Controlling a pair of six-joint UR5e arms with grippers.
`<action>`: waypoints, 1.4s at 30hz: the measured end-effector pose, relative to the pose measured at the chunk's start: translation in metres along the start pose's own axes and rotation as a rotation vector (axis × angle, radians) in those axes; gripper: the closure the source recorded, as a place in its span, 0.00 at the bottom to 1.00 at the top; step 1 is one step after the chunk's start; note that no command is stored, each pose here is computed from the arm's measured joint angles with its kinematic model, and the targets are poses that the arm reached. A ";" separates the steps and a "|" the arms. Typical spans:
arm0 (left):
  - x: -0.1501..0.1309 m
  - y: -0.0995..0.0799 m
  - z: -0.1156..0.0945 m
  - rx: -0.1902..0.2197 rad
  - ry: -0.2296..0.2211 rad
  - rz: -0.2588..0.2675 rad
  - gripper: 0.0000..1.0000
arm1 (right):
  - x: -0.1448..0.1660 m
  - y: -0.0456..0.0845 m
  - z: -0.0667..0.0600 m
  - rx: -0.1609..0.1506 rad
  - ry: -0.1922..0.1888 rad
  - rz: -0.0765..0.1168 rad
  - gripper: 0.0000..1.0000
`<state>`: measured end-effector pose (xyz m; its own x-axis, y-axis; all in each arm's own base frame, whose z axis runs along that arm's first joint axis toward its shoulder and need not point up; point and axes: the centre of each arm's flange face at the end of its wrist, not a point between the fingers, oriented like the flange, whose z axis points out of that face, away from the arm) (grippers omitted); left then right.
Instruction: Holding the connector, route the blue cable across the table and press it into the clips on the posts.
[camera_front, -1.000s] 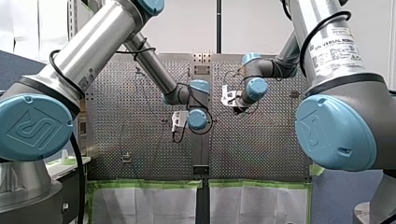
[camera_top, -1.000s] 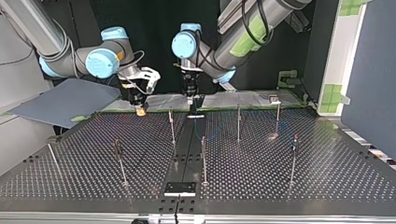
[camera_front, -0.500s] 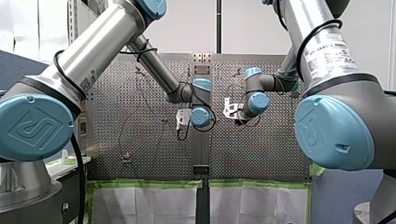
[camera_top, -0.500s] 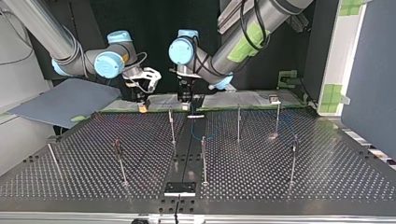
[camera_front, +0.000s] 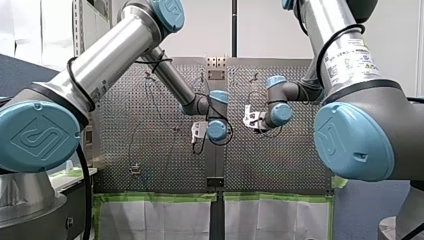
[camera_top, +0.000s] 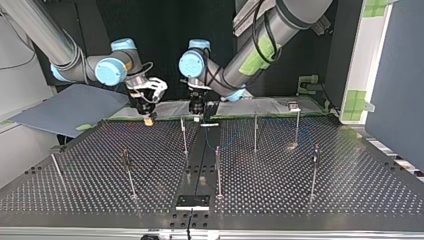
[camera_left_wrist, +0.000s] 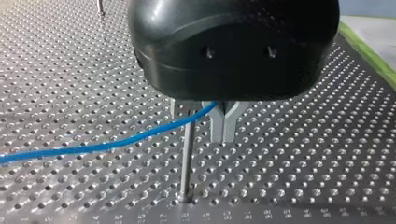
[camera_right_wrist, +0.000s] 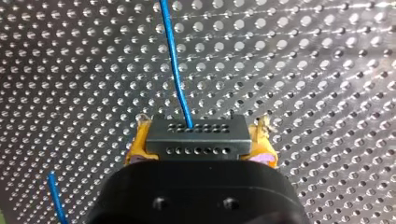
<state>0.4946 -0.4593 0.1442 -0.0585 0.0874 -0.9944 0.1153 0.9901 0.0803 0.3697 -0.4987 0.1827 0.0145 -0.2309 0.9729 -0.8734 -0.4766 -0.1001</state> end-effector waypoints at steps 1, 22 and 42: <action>-0.001 0.001 0.002 0.000 -0.001 -0.001 1.00 | 0.000 0.002 0.001 0.001 0.003 0.000 1.00; -0.007 0.022 0.066 -0.024 0.015 -0.012 1.00 | 0.013 0.038 0.011 -0.043 0.041 0.010 1.00; -0.017 0.017 0.064 -0.028 0.061 0.017 0.31 | 0.014 0.087 0.024 -0.077 0.070 0.019 1.00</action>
<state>0.5612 -0.4507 0.1581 -0.1176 0.1104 -0.9869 0.0895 0.9909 0.1001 0.3059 -0.5634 0.1831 -0.0344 -0.1782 0.9834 -0.9081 -0.4053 -0.1052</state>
